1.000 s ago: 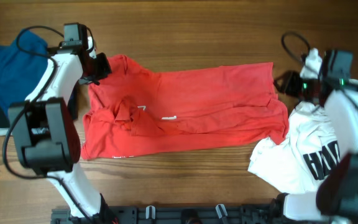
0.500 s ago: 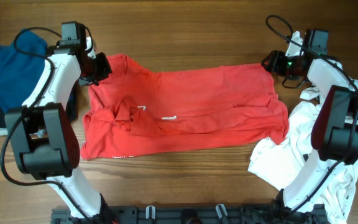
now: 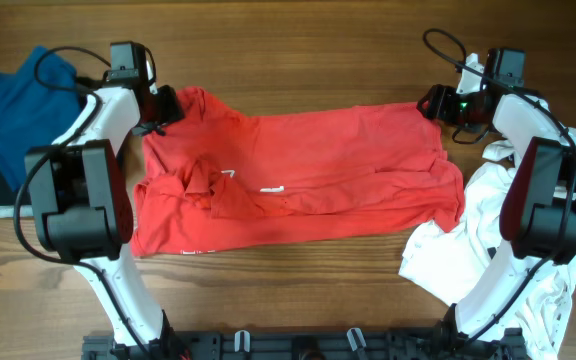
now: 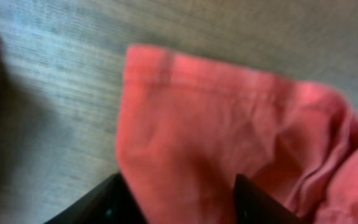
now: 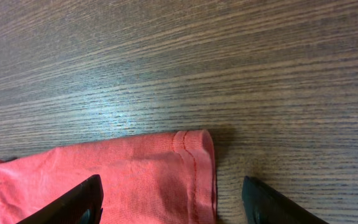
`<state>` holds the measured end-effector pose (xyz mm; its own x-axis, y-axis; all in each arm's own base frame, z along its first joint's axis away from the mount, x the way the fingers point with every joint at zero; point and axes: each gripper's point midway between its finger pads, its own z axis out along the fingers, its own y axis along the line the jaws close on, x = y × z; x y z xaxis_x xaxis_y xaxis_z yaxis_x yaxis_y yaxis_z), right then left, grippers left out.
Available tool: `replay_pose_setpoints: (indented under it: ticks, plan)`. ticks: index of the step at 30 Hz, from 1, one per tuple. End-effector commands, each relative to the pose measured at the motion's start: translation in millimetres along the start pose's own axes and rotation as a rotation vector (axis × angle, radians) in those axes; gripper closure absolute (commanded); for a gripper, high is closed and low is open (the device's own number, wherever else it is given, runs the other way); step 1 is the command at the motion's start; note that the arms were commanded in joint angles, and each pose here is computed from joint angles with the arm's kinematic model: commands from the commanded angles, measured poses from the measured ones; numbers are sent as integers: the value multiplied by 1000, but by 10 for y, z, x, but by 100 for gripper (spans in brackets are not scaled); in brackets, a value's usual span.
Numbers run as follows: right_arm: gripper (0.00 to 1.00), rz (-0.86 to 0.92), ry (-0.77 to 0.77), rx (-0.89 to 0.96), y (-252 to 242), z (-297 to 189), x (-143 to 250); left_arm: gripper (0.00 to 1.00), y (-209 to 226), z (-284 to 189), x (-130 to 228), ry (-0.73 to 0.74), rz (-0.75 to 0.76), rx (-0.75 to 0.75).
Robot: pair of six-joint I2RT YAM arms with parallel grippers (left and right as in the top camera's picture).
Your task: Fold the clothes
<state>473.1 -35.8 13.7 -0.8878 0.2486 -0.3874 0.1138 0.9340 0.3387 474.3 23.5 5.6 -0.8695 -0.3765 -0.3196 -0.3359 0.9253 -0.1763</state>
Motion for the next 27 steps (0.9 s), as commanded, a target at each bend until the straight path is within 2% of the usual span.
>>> replay_pose_setpoints:
  ticks: [1,2,3,9,15,22,27]
  plan:
    - [28,-20,6,13,-19,26,-18,87,-111,78,56,30,-13,86]
    - [28,-20,9,14,-20,26,-11,94,-122,71,53,29,-13,92]
    - [28,-19,11,14,-20,26,-6,96,-125,51,47,27,-13,92]
    - [29,-27,-24,24,-35,25,-93,96,-131,-103,51,30,-14,90]
    - [28,-30,-47,59,-93,21,-149,96,-200,-385,-94,-33,-6,111]
    - [28,-63,-108,51,-61,70,-296,96,-205,-395,-107,-37,-28,113]
    - [28,-80,-81,43,13,261,-205,96,-204,-395,-106,-37,-28,113]
